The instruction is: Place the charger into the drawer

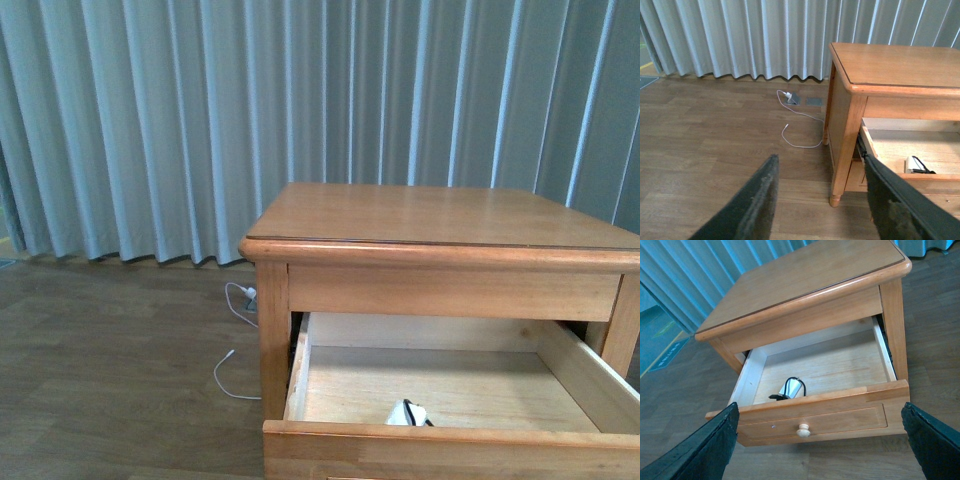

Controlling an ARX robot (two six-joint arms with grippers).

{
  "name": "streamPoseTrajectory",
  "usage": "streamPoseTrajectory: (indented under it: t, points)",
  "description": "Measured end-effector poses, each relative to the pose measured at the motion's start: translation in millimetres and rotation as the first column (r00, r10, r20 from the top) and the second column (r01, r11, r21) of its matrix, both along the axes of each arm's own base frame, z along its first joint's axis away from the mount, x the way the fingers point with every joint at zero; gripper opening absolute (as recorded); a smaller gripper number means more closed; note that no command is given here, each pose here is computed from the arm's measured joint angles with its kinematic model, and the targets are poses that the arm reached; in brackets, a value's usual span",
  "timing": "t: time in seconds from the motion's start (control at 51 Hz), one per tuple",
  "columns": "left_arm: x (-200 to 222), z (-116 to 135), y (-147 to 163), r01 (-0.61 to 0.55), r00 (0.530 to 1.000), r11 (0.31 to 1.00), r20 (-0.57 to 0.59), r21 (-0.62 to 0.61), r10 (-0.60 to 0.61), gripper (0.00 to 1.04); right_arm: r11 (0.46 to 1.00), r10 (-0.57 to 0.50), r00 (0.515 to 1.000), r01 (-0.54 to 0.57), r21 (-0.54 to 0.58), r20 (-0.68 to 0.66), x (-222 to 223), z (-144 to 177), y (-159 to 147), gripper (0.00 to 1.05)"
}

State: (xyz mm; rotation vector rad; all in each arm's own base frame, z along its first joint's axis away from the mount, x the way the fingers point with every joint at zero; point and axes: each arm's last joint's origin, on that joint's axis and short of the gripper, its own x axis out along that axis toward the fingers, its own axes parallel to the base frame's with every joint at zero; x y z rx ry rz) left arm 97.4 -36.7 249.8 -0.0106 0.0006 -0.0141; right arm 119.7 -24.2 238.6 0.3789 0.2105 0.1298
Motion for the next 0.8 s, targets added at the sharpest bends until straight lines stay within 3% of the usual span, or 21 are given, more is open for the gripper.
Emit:
streamPoseTrajectory:
  t: [0.274,0.803]
  points:
    - [0,-35,18,-0.005,1.0,1.0,-0.006,0.005,0.005,0.05,1.0,0.0,1.0,0.0,0.0,0.0,0,0,0,0.97]
    - [0,-67,36,-0.012,1.0,1.0,-0.008,0.006,0.012,0.04,1.0,0.001,1.0,-0.001,0.0,0.0,0,0,0,0.97]
